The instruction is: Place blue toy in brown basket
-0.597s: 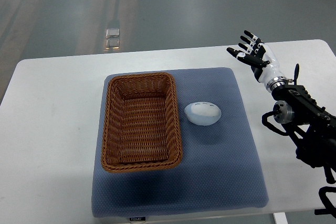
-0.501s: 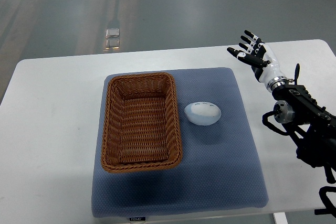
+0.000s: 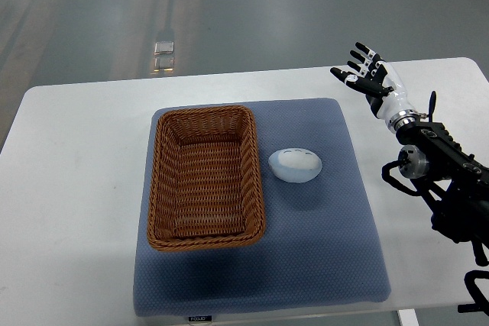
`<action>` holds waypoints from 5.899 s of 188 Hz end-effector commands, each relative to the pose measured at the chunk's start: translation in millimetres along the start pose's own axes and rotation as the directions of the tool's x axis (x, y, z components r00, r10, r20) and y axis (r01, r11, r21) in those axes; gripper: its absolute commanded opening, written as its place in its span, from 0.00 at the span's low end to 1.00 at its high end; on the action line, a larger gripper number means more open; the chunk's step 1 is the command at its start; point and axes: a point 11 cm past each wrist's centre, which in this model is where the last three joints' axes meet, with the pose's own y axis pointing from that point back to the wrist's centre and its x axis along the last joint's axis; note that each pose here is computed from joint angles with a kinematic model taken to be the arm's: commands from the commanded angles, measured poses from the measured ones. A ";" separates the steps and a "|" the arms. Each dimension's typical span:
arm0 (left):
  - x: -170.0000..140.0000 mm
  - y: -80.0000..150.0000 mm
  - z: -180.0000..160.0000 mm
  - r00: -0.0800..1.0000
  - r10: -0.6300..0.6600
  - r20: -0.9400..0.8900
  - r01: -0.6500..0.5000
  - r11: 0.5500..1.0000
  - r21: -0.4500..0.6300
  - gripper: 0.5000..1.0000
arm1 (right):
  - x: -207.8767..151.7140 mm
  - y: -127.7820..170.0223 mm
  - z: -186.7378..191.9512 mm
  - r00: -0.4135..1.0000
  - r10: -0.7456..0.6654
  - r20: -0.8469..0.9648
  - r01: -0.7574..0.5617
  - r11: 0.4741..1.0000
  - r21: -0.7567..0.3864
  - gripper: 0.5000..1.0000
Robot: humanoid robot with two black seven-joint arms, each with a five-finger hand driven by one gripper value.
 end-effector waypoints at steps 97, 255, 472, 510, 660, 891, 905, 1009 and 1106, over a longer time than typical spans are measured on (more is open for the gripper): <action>0.0 0.0 0.0 1.000 0.000 0.000 0.000 1.000 0.000 1.00 | -3.0 0.0 0.7 1.000 -0.017 -0.006 0.017 1.000 -0.004 0.83; 0.0 0.0 -1.1 1.000 0.000 0.005 0.000 1.000 0.002 1.00 | -22.1 20.1 -37.8 0.586 -0.524 -0.618 0.498 0.834 -0.236 0.82; 1.0 0.0 -0.2 1.000 0.006 0.003 -0.006 1.000 0.001 1.00 | -73.6 51.5 4.3 0.002 -0.717 -0.697 0.584 0.567 -0.581 0.76; 0.5 0.0 0.0 1.000 0.004 0.003 -0.004 1.000 -0.001 1.00 | -81.7 48.5 10.8 -0.015 -0.715 -0.699 0.582 0.563 -0.587 0.73; 1.3 0.0 1.7 1.000 0.009 0.005 -0.009 1.000 -0.004 1.00 | -73.3 29.5 -9.2 -0.055 -0.643 -0.764 0.547 0.621 -0.562 0.00; 1.7 -0.1 5.4 1.000 0.015 0.006 -0.015 1.000 -0.010 1.00 | -248.8 22.4 0.9 -0.222 -0.594 -0.773 0.711 0.444 -0.545 0.67; 1.7 -0.1 5.4 1.000 0.015 0.006 -0.015 1.000 -0.010 1.00 | -249.6 21.6 0.1 -0.212 -0.583 -0.784 0.715 0.454 -0.531 0.80; 1.6 -0.2 7.4 1.000 0.015 0.007 -0.014 1.000 -0.014 1.00 | -176.1 -36.1 -57.6 0.347 -0.512 -0.786 0.594 0.769 -0.238 0.82; 1.2 -0.2 9.0 1.000 0.011 0.015 -0.011 1.000 -0.017 1.00 | -22.7 -26.5 -14.1 0.916 -0.161 -0.368 0.140 0.987 -0.084 0.82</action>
